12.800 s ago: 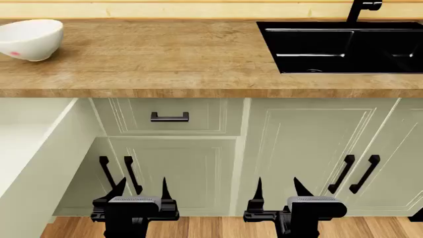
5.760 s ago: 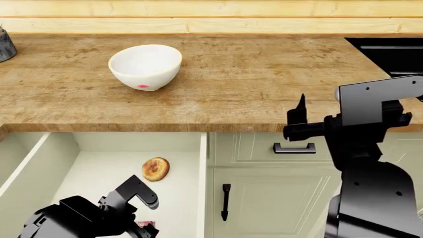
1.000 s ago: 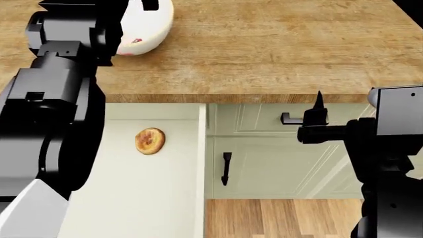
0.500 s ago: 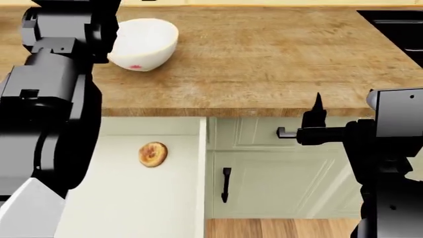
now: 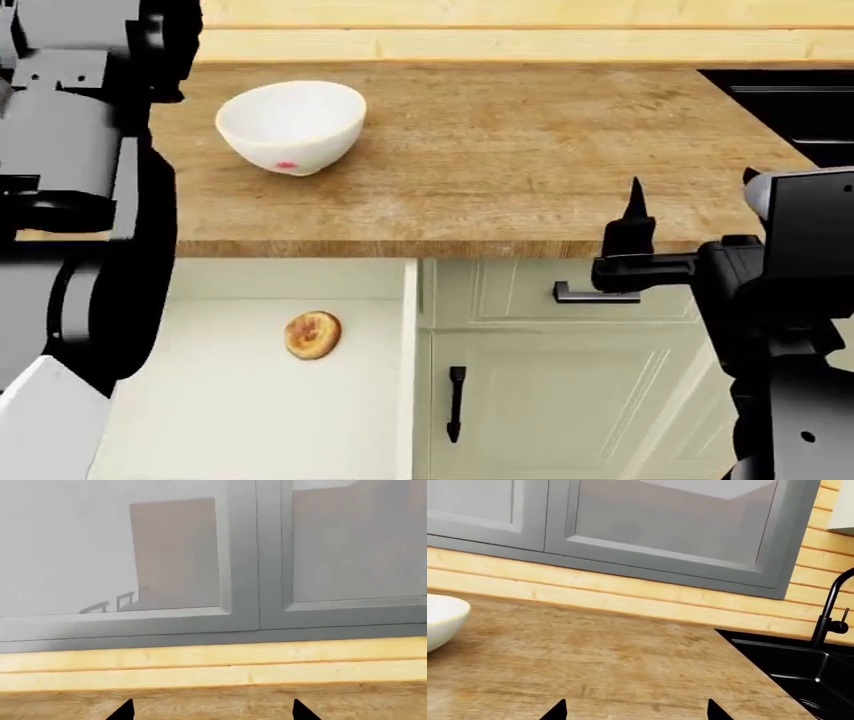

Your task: Place the bar in the bowl and close the drawer.

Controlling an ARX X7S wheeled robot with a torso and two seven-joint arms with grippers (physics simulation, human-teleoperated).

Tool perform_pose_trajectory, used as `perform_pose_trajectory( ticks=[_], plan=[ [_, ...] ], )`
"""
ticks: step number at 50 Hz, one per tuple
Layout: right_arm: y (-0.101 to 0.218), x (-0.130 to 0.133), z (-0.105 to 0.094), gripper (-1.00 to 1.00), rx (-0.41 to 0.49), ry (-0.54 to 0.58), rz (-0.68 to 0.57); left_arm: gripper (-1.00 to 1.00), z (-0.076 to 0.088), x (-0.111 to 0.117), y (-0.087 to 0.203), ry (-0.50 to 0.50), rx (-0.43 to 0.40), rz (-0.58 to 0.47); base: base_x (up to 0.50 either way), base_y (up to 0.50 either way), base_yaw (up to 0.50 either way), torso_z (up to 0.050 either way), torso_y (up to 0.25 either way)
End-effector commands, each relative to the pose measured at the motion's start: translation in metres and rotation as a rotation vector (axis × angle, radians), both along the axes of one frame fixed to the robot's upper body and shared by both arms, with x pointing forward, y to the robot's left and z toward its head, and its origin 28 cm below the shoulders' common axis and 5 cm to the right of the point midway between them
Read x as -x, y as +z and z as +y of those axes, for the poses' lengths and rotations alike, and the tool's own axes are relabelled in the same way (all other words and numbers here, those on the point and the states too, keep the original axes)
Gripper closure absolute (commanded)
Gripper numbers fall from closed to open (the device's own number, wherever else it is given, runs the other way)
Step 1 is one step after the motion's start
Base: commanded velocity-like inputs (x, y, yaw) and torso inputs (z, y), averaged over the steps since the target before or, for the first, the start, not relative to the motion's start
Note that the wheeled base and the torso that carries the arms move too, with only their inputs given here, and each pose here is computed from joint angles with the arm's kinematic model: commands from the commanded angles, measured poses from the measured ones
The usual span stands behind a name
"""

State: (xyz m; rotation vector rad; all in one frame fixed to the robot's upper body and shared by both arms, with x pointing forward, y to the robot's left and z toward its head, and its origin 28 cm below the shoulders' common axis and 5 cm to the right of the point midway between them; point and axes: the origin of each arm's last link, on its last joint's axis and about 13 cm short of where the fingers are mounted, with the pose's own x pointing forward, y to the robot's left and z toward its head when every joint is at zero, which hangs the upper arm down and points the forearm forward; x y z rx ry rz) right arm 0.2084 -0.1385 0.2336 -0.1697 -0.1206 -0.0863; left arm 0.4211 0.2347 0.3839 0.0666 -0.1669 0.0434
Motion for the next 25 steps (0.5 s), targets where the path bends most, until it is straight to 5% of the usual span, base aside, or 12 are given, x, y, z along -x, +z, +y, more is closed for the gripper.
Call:
perform_pose_trajectory(
  ticks=[1,6,15,25],
  plan=[
    [0.004,0.007,0.003,-1.0,0.003,0.016,-0.013,-1.0,0.014,0.037,-0.008,-0.078,-0.052,-0.01,0.0,0.0,0.0,-0.013,0.25],
    [0.004,0.007,0.004,-1.0,0.004,0.02,-0.017,-1.0,0.02,0.07,-0.032,-0.12,-0.05,-0.001,0.0,0.0,0.0,-0.01,0.216],
    [0.004,0.008,0.005,-1.0,0.006,0.023,-0.025,-1.0,0.027,0.134,-0.065,-0.171,-0.01,0.0,0.0,0.0,0.0,0.0,0.0],
    [0.002,0.007,0.005,-1.0,0.003,0.026,-0.028,-1.0,0.029,0.169,-0.09,-0.234,-0.016,0.042,0.0,0.0,0.0,0.0,0.0]
  ],
)
